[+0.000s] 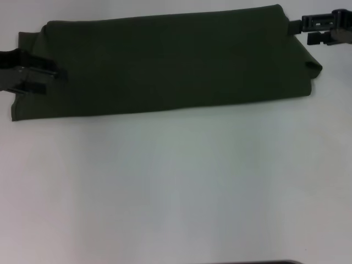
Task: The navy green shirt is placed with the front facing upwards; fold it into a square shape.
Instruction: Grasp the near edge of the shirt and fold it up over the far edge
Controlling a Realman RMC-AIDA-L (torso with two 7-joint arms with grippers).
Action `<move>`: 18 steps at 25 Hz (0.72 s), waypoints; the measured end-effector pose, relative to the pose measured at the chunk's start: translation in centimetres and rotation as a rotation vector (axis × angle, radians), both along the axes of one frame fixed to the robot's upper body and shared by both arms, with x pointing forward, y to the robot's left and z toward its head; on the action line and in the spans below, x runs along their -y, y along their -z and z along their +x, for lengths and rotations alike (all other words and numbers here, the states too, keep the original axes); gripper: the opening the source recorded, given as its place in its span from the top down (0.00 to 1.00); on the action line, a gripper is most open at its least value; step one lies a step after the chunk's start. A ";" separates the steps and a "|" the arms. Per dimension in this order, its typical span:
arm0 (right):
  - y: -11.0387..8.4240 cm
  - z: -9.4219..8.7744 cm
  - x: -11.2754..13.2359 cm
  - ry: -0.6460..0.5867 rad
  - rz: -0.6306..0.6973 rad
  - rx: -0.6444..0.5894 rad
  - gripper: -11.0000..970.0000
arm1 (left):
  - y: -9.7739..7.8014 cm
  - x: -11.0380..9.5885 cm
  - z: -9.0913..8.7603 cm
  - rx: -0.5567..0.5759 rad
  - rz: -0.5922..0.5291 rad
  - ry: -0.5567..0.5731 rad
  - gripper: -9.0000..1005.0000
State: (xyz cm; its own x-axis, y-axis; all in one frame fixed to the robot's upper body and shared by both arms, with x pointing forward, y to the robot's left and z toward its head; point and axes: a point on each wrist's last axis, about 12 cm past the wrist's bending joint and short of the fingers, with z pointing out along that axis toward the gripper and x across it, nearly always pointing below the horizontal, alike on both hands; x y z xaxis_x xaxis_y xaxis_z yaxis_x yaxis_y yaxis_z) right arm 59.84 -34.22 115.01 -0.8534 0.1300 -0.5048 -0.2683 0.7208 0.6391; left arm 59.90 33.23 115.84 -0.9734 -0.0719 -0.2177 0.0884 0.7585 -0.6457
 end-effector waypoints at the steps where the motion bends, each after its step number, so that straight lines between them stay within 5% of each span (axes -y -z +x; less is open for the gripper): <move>1: 0.2 -0.1 0.1 0.003 -0.007 -0.009 0.06 | 0.1 -0.3 0.0 0.001 0.011 -0.019 0.26; 9: 1.1 -0.7 0.5 0.023 -0.023 -0.035 0.07 | 1.4 -2.5 0.5 -0.020 0.189 -0.139 0.27; 18: 1.2 -0.7 0.3 0.024 -0.021 -0.036 0.07 | 3.0 -2.2 0.5 -0.052 0.288 -0.146 0.26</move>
